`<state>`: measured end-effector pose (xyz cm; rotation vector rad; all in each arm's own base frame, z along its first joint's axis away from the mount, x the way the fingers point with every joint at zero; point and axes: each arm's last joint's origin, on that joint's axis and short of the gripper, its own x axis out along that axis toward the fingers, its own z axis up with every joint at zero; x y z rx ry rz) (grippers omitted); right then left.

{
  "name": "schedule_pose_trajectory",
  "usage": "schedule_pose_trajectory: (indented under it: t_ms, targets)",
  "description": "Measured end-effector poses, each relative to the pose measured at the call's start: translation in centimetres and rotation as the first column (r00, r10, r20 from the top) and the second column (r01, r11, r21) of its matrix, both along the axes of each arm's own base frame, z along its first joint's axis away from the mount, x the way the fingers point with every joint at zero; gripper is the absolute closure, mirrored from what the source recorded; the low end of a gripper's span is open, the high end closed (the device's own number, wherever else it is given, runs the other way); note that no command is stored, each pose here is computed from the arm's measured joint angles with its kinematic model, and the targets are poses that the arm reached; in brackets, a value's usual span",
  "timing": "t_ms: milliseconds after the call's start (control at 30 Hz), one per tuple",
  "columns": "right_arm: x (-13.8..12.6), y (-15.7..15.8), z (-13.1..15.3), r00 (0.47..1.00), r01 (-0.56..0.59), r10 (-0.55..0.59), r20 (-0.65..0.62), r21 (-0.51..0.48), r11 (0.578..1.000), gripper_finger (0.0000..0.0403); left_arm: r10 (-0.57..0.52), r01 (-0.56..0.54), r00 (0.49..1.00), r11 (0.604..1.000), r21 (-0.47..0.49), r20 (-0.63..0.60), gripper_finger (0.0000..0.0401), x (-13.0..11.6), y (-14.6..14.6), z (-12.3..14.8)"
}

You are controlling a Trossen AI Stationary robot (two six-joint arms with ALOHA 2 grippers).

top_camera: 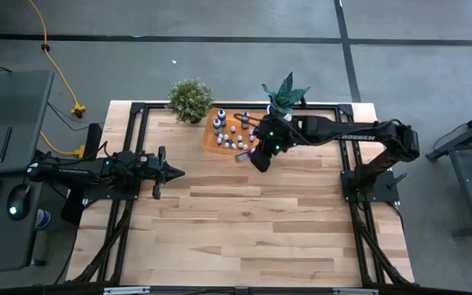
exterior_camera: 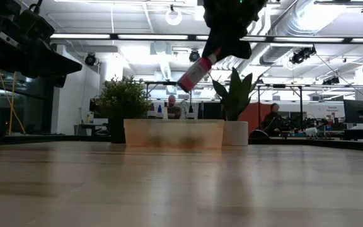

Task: Pick & Place food coloring
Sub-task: Put the large pink bottle into the bin

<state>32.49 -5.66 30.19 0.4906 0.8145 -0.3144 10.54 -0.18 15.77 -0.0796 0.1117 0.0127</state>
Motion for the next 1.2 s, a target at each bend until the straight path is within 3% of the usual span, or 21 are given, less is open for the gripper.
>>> schedule_pose_trajectory:
  t_ms: [200,367,767,933,1200]
  targets:
    - [-0.4,-2.3,0.1,0.996,0.091,-0.091,-0.002,-0.056,0.994,0.0289,0.000,0.000,1.000,1.000,0.000,0.000,0.0401,0.0,0.0,0.0]
    - [-0.2,-3.6,1.8,0.991,0.133,-0.133,0.001,-0.083,0.988,0.0289,0.000,0.000,1.000,1.000,0.000,0.000,0.0401,0.0,0.0,0.0]
    - [4.9,-7.5,5.6,0.954,0.059,-0.110,-0.278,-0.185,0.981,0.0289,0.000,0.000,1.000,1.000,0.000,0.000,0.0401,0.0,0.0,0.0]
    - [6.7,-8.8,4.3,0.902,0.036,-0.122,-0.415,-0.207,0.978,0.0289,0.000,0.000,1.000,1.000,0.000,0.000,0.0401,0.0,0.0,0.0]
    - [7.9,-9.8,-0.4,0.806,0.055,-0.099,-0.584,-0.093,0.994,0.0289,0.000,0.000,1.000,1.000,0.000,0.000,0.0401,0.0,0.0,0.0]
